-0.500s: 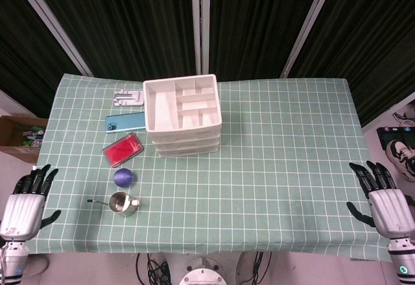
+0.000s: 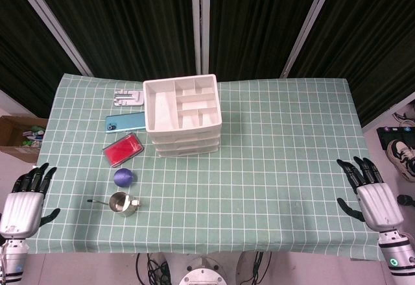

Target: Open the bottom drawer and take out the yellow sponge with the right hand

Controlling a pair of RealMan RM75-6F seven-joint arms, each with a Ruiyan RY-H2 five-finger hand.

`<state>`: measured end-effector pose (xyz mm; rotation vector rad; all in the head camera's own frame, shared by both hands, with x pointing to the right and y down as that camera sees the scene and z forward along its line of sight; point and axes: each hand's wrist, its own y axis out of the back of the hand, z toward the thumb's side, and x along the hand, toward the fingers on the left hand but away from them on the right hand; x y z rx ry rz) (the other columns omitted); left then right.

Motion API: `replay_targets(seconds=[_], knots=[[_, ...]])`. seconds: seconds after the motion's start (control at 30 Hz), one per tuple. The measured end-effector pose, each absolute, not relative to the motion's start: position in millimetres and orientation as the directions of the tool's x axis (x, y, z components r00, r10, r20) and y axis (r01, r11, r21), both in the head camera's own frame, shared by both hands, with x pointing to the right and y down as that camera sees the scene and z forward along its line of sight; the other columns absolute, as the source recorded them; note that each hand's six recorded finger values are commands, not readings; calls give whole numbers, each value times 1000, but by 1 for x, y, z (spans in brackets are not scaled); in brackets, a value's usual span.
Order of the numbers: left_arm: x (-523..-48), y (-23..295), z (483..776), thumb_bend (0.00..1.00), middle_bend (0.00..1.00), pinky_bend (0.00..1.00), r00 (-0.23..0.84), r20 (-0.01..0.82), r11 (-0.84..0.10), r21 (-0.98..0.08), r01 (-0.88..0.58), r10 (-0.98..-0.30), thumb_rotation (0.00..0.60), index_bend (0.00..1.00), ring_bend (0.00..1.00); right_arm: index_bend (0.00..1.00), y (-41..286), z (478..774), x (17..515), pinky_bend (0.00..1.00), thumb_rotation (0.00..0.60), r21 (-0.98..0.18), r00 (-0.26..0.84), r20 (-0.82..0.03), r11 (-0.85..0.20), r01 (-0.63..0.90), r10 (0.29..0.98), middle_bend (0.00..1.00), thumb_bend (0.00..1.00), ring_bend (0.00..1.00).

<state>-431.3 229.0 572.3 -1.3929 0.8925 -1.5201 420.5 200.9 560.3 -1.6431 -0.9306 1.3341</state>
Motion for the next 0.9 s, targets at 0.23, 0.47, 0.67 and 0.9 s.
replay_targets(seconds=[0.23, 0.47, 0.67, 0.9], knots=[[-431, 233, 571, 0, 77, 190, 5, 363, -360, -926, 113, -932, 600, 125, 107, 0, 193, 573, 380, 432, 600, -901, 295, -388, -426, 77, 873, 451, 181, 343], [-435, 239, 566, 0, 77, 190, -4, 346, -345, -934, 96, -938, 600, 126, 107, 15, 170, 602, 311, 582, 600, -871, 452, -451, -491, -32, 770, 587, 180, 509], [-445, 246, 564, 0, 77, 190, -31, 343, -345, -935, 83, -939, 600, 128, 107, 64, 148, 626, 255, 702, 600, -876, 531, -479, -423, -233, 699, 673, 193, 625], [-452, 249, 566, 0, 80, 190, -47, 340, -342, -937, 63, -939, 600, 132, 107, 147, 134, 657, 186, 846, 600, -858, 597, -502, -270, -438, 626, 820, 295, 786]])
